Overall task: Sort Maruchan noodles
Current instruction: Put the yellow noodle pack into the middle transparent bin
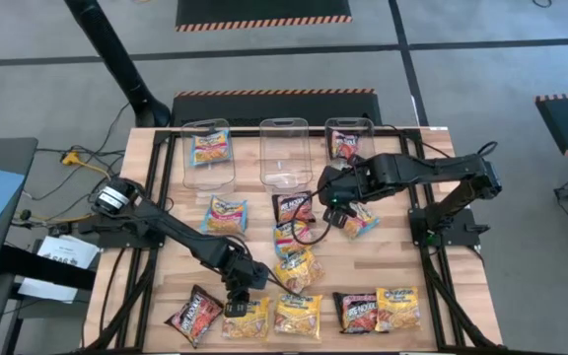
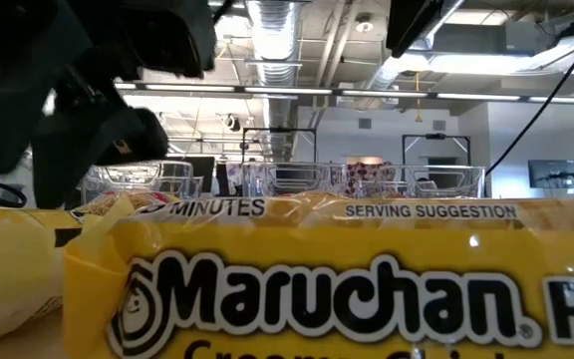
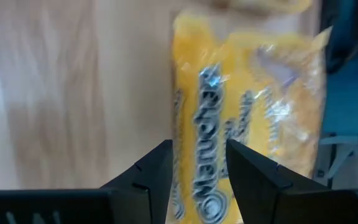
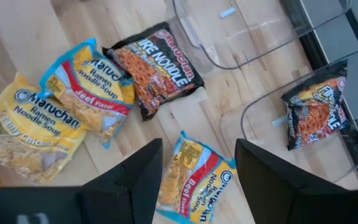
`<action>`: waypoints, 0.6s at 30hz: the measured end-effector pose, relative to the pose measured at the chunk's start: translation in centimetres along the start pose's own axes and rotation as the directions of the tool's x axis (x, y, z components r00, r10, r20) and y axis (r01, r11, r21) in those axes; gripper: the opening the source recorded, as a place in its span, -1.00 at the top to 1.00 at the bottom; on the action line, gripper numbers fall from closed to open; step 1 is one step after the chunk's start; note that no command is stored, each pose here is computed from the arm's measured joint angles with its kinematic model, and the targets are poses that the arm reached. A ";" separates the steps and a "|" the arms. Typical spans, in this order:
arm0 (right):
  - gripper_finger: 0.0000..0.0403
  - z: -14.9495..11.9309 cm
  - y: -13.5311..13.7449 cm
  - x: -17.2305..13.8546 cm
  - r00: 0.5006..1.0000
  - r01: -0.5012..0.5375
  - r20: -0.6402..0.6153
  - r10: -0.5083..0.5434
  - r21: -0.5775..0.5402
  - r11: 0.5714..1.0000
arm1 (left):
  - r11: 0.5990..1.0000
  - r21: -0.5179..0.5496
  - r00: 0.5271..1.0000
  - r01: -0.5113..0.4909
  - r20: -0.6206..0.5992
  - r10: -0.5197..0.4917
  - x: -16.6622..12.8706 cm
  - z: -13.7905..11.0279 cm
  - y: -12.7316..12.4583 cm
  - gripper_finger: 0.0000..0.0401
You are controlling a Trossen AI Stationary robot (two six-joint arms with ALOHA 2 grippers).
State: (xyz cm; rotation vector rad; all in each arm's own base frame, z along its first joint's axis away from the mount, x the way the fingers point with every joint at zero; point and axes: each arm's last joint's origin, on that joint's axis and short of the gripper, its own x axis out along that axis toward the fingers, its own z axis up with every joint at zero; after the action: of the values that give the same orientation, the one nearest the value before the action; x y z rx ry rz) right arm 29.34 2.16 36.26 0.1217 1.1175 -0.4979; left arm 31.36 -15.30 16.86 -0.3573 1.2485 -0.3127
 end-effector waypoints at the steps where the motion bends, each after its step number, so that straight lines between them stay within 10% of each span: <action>1: -0.12 0.0 0.1 0.0 1.000 -0.002 0.001 0.002 -0.003 1.000 | 1.000 -0.003 1.000 0.000 -0.014 0.000 0.2 -0.1 0.1 0.32; 18: -0.12 0.1 0.1 0.0 1.000 -0.005 0.010 0.005 -0.002 1.000 | 0.995 -0.065 0.993 0.080 -0.085 -0.086 3.5 -0.2 0.5 0.34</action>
State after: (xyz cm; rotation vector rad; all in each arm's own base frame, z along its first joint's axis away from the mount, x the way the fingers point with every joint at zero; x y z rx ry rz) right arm 29.42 2.23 36.30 0.1202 1.1072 -0.4927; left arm 32.22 -16.29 13.59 -0.4534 1.3342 -0.3648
